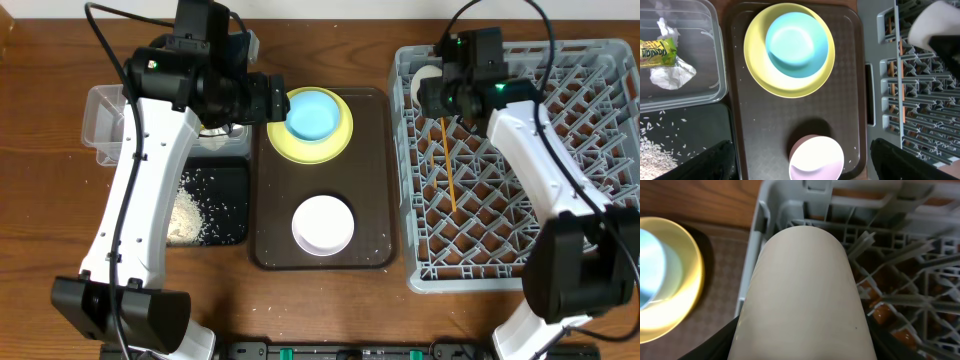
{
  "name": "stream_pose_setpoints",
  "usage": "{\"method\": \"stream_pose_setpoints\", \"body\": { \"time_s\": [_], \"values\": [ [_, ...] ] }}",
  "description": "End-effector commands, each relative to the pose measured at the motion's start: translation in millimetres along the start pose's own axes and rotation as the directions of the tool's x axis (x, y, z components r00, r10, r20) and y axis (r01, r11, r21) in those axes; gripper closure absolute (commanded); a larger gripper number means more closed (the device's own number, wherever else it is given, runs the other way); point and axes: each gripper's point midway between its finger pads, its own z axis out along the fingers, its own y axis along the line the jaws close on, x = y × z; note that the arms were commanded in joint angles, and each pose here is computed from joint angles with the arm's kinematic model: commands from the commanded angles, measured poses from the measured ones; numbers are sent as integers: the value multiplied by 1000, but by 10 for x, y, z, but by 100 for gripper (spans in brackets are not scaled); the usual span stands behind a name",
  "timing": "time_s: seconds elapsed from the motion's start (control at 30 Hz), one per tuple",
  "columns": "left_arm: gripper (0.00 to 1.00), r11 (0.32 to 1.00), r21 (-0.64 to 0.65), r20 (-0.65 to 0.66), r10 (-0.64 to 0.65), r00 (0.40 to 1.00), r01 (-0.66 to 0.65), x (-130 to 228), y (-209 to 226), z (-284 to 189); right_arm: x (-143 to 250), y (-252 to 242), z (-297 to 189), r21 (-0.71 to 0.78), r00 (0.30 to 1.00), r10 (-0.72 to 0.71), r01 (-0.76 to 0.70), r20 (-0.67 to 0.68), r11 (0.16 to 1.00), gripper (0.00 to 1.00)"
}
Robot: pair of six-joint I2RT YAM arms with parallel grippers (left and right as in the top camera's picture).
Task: Sort waste into correct bins and load items into the dishwasher rack
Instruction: 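Carry the paper cup with the right gripper and set it in the rack, then reach the right gripper to the blue bowl on the yellow plate and grasp it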
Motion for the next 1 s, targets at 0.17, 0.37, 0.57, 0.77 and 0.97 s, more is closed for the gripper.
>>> {"method": "stream_pose_setpoints", "body": {
  "time_s": [0.17, 0.37, 0.57, 0.77, 0.97],
  "values": [
    [9, 1000, -13, 0, 0, 1000, 0, 2, 17, 0, 92, 22, 244, 2, 999, 3, -3, -33, 1000, 63],
    [9, 1000, -13, 0, 0, 1000, 0, 2, 17, 0, 91, 18, 244, 2, 999, 4, -4, -33, 1000, 28],
    [9, 1000, -13, 0, 0, 1000, 0, 2, 17, 0, 33, 27, 138, 2, 999, 4, -4, -34, 1000, 21],
    [8, 1000, -13, 0, 0, 1000, 0, 2, 17, 0, -115, 63, -83, -8, 1000, -2, 2, -2, 1000, 35],
    [8, 1000, -13, 0, 0, 1000, 0, 2, 17, 0, -327, 279, -491, -86, 996, -18, 25, 87, 996, 46]
  ]
}}
